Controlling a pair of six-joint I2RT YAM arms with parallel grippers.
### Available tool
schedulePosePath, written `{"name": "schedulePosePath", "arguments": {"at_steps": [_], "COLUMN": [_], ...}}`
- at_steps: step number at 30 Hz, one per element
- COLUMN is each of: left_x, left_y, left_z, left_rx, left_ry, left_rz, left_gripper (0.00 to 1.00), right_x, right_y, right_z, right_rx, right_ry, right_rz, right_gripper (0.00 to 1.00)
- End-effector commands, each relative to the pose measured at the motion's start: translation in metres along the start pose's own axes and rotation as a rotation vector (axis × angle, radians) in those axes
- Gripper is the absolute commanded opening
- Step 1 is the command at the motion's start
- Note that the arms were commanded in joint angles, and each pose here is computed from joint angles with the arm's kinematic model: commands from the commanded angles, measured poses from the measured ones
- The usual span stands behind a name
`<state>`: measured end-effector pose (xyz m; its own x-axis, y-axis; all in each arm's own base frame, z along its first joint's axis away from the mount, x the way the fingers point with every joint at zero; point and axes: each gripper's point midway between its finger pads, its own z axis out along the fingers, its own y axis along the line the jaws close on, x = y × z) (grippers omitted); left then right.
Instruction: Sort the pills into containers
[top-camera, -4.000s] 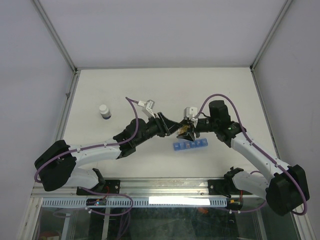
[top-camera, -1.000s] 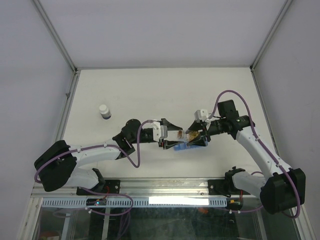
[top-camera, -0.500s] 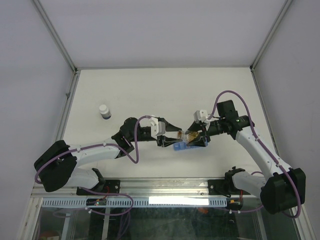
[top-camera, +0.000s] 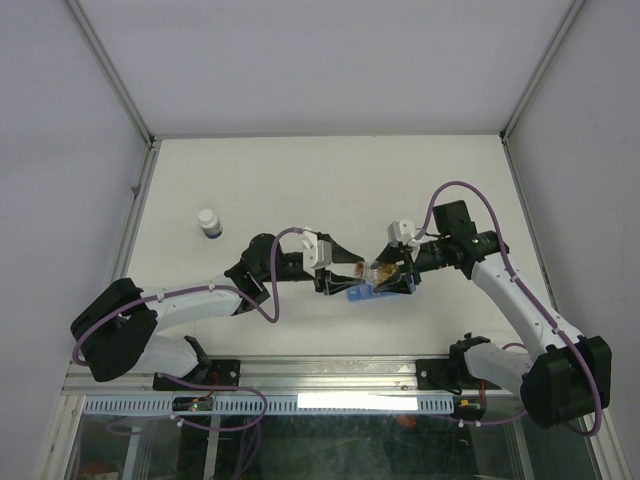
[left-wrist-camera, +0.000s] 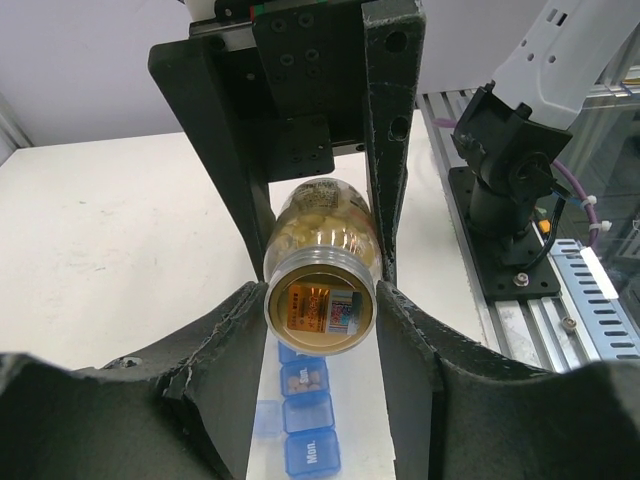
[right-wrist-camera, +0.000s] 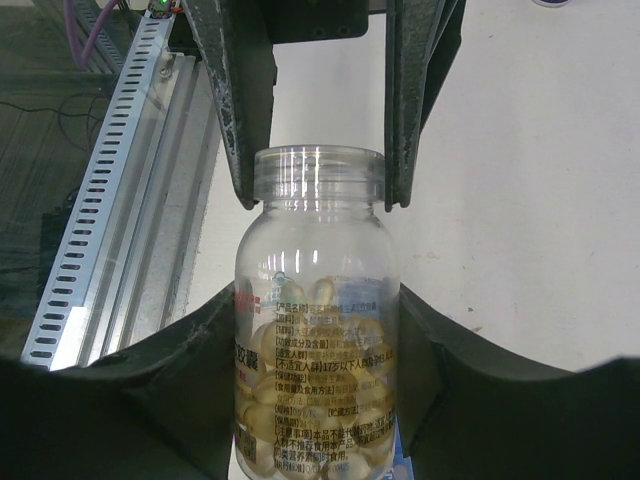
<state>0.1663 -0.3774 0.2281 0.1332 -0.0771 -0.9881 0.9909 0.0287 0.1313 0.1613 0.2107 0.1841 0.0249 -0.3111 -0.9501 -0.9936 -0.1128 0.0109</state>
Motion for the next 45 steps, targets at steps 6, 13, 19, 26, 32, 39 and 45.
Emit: {"name": "schedulePosePath", "arguments": {"at_steps": [6,13,19,26,32,39,45], "left_x": [-0.025,-0.024,-0.022,-0.004,0.005,-0.007,-0.028], "left_y": [-0.001,-0.006,0.006,0.029,0.040,0.037,0.029], "left_z": [0.007,0.008,0.006,-0.007,-0.009,-0.008,-0.013], "left_rx": [0.050,0.075,-0.072,-0.393,-0.549,-0.525,-0.458], "left_ry": [-0.064,-0.061,-0.056,-0.129,-0.092,-0.129,-0.225], "left_rz": [0.020,-0.044,-0.391,-0.880,-0.892,-0.909,-0.899], "left_gripper": [0.46,0.20,0.00,0.00,0.00,0.02,0.71], "right_x": [-0.017,-0.017,-0.014,-0.010,-0.009,-0.008,-0.009], "right_y": [-0.006,-0.007,-0.013,-0.021,-0.026,-0.027,-0.027], "right_z": [-0.001,-0.001,-0.003,-0.003,-0.004,-0.004,-0.004], "right_rx": [0.003,0.006,0.035,0.067,0.088,0.093,0.090], "right_ry": [-0.028,-0.024,0.000,0.021,0.031,0.031,0.029], "right_rz": [-0.077,-0.080,-0.072,-0.054,-0.045,-0.038,-0.034], "right_gripper": [0.00,0.00,0.00,0.00,0.00,0.00,0.00]}}
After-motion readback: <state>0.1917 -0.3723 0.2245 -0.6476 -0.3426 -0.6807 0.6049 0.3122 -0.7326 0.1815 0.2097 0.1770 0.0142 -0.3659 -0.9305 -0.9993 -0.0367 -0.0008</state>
